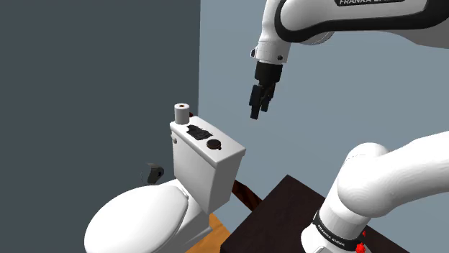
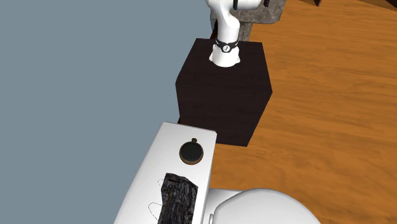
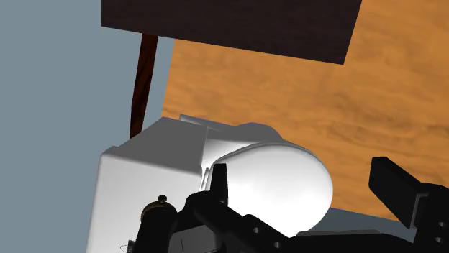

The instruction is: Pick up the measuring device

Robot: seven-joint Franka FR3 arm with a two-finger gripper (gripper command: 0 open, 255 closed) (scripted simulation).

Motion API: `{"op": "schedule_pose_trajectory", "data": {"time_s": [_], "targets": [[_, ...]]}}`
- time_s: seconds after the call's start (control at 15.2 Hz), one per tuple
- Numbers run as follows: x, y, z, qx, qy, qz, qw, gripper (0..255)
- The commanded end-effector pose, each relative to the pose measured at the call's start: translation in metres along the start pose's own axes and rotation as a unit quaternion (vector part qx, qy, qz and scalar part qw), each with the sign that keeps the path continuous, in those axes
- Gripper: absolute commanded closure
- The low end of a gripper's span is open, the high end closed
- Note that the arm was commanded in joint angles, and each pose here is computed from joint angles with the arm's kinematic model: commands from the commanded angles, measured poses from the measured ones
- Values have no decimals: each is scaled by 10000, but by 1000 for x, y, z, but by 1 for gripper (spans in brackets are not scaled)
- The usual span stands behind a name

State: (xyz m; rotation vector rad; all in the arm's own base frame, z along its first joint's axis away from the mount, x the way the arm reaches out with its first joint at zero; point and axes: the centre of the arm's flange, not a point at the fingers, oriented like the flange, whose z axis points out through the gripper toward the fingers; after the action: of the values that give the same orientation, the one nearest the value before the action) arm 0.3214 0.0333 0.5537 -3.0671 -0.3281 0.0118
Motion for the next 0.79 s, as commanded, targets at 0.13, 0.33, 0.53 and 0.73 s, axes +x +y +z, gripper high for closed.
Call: {"op": "schedule_pose_trajectory", "data": {"time_s": [0.13,0.33,0.53,0.73], "targets": [[17,9,18,-30,6,77,10000,0],[41,23,45,-75,14,193,9998,0],[65,38,71,-121,22,309,9994,0],[89,53,98,-166,30,425,9990,0]]}}
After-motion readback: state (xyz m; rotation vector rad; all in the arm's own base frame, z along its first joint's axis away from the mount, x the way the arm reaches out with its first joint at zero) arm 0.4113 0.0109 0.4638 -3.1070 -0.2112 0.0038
